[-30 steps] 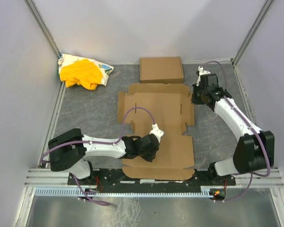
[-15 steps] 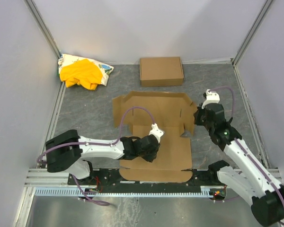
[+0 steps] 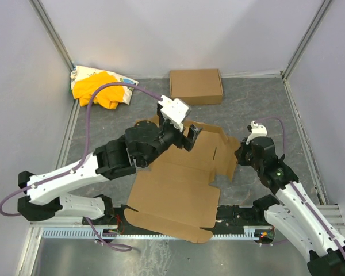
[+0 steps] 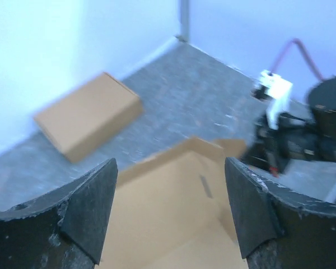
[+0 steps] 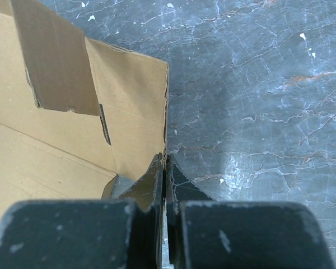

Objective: Fold the paper box

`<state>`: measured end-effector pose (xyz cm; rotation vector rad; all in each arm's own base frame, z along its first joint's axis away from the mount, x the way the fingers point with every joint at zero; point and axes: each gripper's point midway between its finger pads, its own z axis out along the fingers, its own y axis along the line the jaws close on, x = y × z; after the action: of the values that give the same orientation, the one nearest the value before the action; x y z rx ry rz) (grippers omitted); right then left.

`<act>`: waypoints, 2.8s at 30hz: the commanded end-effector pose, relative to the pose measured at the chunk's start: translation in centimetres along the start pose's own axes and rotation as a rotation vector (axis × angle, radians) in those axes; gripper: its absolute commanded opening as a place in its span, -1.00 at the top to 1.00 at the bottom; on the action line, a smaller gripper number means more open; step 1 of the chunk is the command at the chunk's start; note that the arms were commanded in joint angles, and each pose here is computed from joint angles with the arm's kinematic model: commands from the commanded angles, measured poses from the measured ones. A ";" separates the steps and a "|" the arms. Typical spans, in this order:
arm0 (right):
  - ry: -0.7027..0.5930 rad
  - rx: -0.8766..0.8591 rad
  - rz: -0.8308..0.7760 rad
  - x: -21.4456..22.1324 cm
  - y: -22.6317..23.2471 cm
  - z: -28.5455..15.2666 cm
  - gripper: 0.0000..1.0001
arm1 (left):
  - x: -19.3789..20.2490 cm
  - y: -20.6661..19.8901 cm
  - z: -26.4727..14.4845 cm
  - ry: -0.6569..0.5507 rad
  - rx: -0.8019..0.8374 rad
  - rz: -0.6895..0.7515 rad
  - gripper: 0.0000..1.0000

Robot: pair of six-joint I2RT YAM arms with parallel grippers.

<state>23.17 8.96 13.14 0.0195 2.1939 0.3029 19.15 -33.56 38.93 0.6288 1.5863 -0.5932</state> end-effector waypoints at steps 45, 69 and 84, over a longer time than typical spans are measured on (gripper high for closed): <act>-0.024 -0.201 -0.098 -0.9 3.2 -2.4 0.96 | 17.4 14.2 11.9 0.326 0.267 0.787 -0.23; 0.012 -0.172 -0.022 -5.1 4.5 -4.1 -0.29 | 11.0 16.4 4.6 0.134 -0.146 0.739 0.94; -0.075 0.016 0.051 -6.8 1.0 -8.7 -0.31 | 14.8 12.4 3.0 0.340 0.050 1.007 0.70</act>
<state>21.12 8.59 24.78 0.0136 2.0906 0.3629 28.46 -25.34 23.16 1.3942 1.3756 0.1300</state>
